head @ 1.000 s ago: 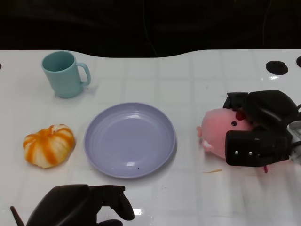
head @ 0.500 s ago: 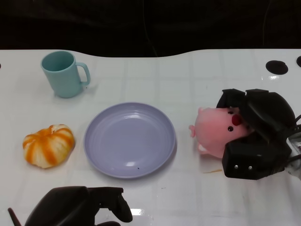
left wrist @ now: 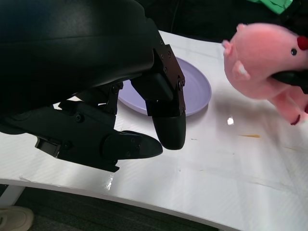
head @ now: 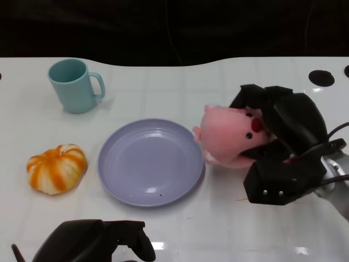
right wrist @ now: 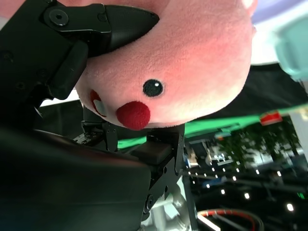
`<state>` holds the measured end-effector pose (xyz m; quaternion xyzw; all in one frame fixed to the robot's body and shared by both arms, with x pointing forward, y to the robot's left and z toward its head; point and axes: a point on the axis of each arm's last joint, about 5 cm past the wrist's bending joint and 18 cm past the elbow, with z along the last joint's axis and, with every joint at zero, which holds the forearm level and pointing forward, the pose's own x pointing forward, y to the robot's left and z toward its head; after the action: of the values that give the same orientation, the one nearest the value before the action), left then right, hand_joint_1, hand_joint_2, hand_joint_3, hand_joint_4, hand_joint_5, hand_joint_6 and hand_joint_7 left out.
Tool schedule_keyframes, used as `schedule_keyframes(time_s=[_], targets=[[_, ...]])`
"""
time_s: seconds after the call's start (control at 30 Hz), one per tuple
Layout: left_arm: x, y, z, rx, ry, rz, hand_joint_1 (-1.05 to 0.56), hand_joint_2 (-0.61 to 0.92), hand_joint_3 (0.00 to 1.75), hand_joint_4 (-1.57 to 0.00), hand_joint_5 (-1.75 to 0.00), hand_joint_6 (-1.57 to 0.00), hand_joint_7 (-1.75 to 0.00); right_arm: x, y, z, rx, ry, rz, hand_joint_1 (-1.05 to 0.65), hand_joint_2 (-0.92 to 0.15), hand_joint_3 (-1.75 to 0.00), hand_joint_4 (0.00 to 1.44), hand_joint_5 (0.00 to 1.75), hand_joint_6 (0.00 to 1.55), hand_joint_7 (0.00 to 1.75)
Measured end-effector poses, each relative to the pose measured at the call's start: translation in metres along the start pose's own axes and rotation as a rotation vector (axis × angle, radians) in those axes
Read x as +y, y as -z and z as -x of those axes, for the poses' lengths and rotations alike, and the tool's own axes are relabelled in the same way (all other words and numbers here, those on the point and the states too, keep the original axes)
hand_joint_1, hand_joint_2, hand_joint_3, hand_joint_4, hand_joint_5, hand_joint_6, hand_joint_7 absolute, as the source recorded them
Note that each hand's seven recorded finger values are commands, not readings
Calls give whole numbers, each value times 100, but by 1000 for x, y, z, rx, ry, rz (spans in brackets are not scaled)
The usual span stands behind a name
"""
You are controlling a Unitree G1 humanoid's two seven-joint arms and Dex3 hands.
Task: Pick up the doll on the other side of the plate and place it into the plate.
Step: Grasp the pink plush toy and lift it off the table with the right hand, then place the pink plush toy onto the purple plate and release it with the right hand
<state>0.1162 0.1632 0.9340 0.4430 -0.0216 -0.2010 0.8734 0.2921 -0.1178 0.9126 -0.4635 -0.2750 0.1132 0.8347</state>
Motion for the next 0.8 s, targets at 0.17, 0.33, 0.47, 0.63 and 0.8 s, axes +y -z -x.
schedule_keyframes(time_s=[0.17, 0.33, 0.47, 0.63, 0.8], targets=[[-3, -3, -1, -19, 5, 2, -28, 92, 33, -68, -154, -77, -84, 4, -18, -10, -56, 1, -57, -17, -28, -143, 99, 175, 74, 175], [-5, -5, -3, -28, -3, -5, -28, 92, 33, -68, -156, -77, -85, 8, -36, -23, -104, -8, -99, -19, -27, -142, 99, 175, 74, 175], [-6, -6, -4, -31, -8, -10, -27, 92, 32, -67, -154, -76, -85, 10, -56, -41, -173, -13, -98, -22, -25, -139, 99, 175, 74, 175], [-8, -8, -5, -33, -10, -8, -27, 92, 31, -69, -154, -77, -86, 18, -77, -57, -187, -68, -109, -22, -25, -137, 99, 175, 74, 175], [-9, -10, -6, -38, -11, 3, -26, 92, 30, -69, -155, -77, -86, 29, -88, -63, -157, -154, -109, -22, -28, -132, 96, 175, 71, 175]])
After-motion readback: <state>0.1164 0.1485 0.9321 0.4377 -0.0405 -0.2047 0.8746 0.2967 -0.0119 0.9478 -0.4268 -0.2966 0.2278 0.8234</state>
